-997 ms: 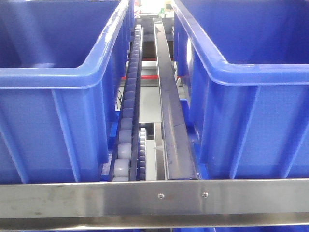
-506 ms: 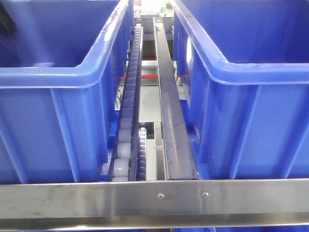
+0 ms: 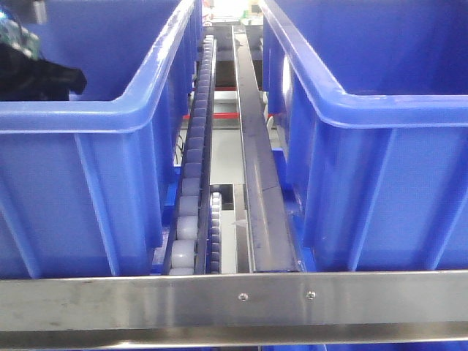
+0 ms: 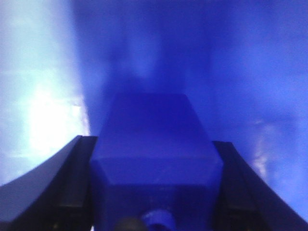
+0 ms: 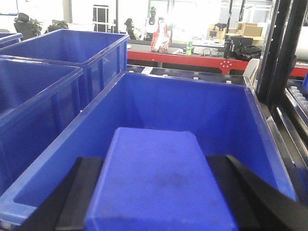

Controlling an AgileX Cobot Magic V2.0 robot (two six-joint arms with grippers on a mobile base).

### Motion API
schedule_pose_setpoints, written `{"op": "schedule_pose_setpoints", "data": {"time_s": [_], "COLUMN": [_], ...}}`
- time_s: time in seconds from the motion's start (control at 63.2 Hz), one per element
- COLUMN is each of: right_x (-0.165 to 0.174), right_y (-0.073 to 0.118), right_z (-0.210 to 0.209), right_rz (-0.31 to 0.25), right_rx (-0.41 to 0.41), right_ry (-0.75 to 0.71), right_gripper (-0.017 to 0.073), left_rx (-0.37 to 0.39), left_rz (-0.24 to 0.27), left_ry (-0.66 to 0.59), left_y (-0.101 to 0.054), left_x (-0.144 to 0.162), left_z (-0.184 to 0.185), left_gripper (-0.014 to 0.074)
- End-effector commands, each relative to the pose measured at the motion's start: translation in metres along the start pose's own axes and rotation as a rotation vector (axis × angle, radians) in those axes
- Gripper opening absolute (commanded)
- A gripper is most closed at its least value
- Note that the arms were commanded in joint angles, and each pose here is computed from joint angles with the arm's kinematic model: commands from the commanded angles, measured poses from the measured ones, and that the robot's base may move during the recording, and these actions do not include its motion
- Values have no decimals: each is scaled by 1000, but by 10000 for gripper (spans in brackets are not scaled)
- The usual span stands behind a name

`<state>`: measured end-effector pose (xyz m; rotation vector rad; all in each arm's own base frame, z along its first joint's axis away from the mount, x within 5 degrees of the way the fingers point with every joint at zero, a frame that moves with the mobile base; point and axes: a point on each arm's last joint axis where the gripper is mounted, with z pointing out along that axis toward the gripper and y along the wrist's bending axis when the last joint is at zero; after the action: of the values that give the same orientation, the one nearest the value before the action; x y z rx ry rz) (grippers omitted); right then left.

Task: Pick and sort blue part to right shelf
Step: 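Lower the left gripper into a blue bin and release the part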

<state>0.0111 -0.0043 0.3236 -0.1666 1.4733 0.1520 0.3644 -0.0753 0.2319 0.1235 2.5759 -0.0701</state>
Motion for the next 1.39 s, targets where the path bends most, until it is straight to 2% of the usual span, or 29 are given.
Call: {"op": "schedule_pose_setpoints", "data": {"time_s": [0.0, 0.095, 0.285, 0.396, 0.491, 0.57, 0.728, 0.902, 1.044, 1.187, 1.377], "right_x": [-18, -18, -17, -17, -17, -17, -17, -15, -13, -21, -52], "right_y": [0, 0, 0, 0, 0, 0, 0, 0, 0, 2, 3], "right_z": [-1, -1, -1, -1, -1, -1, -1, -1, 4, 22, 67], "right_rz": [-17, -17, -17, -17, -17, -17, -17, -17, -19, -10, 22], "right_rx": [-5, -5, -5, -5, -5, -5, -5, -2, 0, -6, 7], "right_ry": [-109, -109, -109, -109, -109, -109, -105, -84, -43, 35, 224], "right_gripper": [286, 286, 286, 286, 286, 286, 286, 286, 286, 286, 286], "left_rx": [13, 11, 10, 8, 14, 18, 32, 48, 62, 69, 73], "left_rz": [-12, 1, 1, 10, 20, 16, 7, 6, 4, 3, 4], "left_ry": [-93, -83, -84, -90, -146, -181, -270, -413, -537, -621, -732], "left_y": [-1, -1, -1, -1, -1, 0, 3, 9, 14, 18, 24], "left_x": [-15, -14, -18, -24, -29, -29, -12, 30, 65, 99, 139], "left_z": [-19, -19, -22, -31, -53, -76, -125, -175, -205, -227, -251], "left_gripper": [359, 400, 624, 638, 634, 594, 422, 220, 121, 125, 125]}}
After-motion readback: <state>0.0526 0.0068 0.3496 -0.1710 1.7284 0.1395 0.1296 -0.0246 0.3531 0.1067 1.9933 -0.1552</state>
